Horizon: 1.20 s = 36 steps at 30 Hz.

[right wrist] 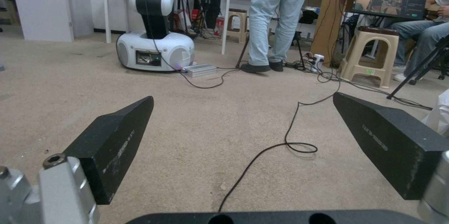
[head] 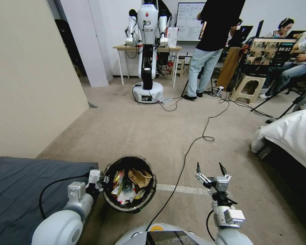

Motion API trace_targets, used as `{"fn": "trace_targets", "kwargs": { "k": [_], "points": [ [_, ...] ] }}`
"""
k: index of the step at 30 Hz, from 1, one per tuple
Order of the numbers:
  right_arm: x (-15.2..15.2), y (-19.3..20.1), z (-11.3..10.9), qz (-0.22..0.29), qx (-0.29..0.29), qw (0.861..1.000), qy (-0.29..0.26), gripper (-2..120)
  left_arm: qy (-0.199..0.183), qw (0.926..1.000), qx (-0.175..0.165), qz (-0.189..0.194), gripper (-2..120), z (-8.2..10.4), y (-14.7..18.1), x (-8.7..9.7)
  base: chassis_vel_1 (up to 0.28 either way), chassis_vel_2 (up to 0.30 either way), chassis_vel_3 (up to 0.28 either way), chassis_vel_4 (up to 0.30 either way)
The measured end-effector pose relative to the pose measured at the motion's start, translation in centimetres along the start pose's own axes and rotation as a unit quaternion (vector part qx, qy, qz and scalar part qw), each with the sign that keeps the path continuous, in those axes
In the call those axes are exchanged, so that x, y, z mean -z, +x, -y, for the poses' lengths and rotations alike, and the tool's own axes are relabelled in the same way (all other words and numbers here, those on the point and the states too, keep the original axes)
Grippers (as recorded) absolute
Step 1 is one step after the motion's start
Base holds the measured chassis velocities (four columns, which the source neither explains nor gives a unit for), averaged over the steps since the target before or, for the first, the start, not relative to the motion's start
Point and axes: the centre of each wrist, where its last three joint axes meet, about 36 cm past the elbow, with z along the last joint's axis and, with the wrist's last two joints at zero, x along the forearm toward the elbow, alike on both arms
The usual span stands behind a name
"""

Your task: Pick up the trash bin, then pick up the garbage from the floor and place it into the trash bin.

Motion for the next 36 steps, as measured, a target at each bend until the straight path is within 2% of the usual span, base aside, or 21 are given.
{"fn": "trace_targets", "kwargs": {
  "k": [16,26,36],
  "points": [
    [0.0,0.1,0.3,0.004,-0.015,1.0,0.007,100,0.023,0.9986,-0.012,-0.047,1,0.1,-3.9,-2.6,0.0,0.0,0.0,0.0],
    [0.2,0.0,0.1,0.005,-0.011,1.0,0.002,100,0.035,0.9963,-0.001,-0.078,1,-1.3,-5.7,-4.3,0.0,0.0,0.0,0.0],
    [0.3,0.2,0.2,0.006,-0.013,1.0,0.002,100,0.051,0.9939,-0.003,-0.098,1,-1.6,-6.4,-5.5,0.0,0.0,0.0,0.0]
  ]
}}
